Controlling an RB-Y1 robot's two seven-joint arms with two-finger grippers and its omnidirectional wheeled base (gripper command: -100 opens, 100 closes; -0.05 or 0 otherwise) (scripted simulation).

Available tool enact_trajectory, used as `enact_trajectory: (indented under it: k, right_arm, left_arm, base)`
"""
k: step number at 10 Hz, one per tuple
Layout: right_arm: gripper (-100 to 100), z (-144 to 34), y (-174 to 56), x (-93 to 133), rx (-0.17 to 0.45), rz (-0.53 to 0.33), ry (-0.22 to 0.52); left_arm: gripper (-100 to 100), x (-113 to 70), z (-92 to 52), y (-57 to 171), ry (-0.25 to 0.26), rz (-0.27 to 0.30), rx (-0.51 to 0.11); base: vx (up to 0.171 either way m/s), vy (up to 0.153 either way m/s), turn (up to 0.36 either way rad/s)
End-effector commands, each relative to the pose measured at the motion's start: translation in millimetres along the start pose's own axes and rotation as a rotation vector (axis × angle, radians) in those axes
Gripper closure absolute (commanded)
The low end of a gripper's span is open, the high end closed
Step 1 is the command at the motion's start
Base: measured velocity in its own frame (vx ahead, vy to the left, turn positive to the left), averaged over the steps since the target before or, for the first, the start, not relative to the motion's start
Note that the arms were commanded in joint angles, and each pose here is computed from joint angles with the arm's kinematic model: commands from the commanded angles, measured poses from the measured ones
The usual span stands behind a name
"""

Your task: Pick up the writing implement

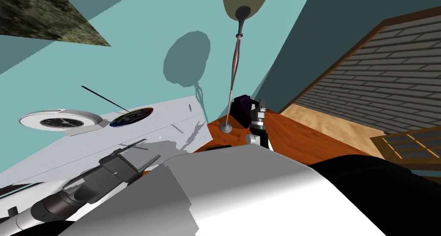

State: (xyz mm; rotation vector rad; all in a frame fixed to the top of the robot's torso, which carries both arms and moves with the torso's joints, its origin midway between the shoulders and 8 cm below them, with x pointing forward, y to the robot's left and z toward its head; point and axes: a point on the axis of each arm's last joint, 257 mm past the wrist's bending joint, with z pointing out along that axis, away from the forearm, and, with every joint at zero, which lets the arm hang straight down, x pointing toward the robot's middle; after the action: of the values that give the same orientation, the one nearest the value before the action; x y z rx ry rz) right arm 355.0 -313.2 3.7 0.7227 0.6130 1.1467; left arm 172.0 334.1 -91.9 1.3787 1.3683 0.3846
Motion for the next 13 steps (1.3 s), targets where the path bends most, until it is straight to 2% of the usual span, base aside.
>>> enact_trajectory:
  k: [1, 2, 3, 4, 5, 6, 7, 8, 9, 11, 12, 13]
  right_arm:
    - [0, 0.0, 0.0, 0.0, 0.000, 0.000, 0.000]
    - [0, -0.1, 0.0, -0.1, 0.000, 0.000, 0.000]
    - [0, 0.0, 0.0, 0.0, 0.000, 0.000, 0.000]
    - [0, -0.1, 0.0, -0.1, 0.000, 0.000, 0.000]
    - [0, 0.0, 0.0, 0.0, 0.000, 0.000, 0.000]
    - [0, -0.1, 0.0, -0.1, 0.000, 0.000, 0.000]
    - [0, 0.0, 0.0, 0.0, 0.000, 0.000, 0.000]
    - [0, -0.1, 0.0, -0.1, 0.000, 0.000, 0.000]
    - [0, 0.0, 0.0, -0.1, 0.000, 0.000, 0.000]
    - [0, 0.0, 0.0, -0.1, 0.000, 0.000, 0.000]
    - [0, -0.1, -0.1, -0.1, 0.000, 0.000, 0.000]
    - [0, -0.1, -0.1, -0.2, 0.000, -0.001, 0.000]
  left_arm:
    - [-100, 8.4, -5.9, -10.1, 0.040, 0.047, 0.056]
    - [-100, 17.3, -18.9, -21.7, 0.079, 0.107, 0.137]
    - [-100, 21.4, -19.7, -24.9, 0.094, 0.116, 0.151]
    - [-100, 31.0, -34.3, -35.9, 0.132, 0.172, 0.235]
    - [-100, 34.2, -35.4, -38.2, 0.143, 0.178, 0.246]
    - [-100, 44.4, -51.6, -48.5, 0.180, 0.231, 0.334]
    - [-100, 46.4, -52.5, -49.8, 0.187, 0.235, 0.341]
    - [-100, 55.9, -69.5, -58.5, 0.219, 0.282, 0.427]
    - [-100, 57.7, -70.5, -59.6, 0.225, 0.285, 0.433]
    - [-100, 73.1, -104.6, -72.3, 0.271, 0.362, 0.595]
    - [-100, 77.2, -107.7, -74.3, 0.285, 0.369, 0.610]
    - [-100, 84.7, -125.8, -79.4, 0.306, 0.401, 0.691]
  base:
    - [0.033, -0.035, -0.152]
    - [0.040, -0.048, -0.318]
    - [0.039, -0.033, -0.162]
    - [0.066, -0.067, -0.384]
    - [0.054, -0.042, -0.119]
    - [0.070, -0.043, -0.278]
    - [0.060, -0.028, -0.152]
    - [0.074, -0.056, -0.301]
    - [0.067, -0.049, -0.185]
    - [0.116, -0.045, -0.369]
    - [0.135, -0.028, -0.180]
    - [0.136, -0.033, -0.339]
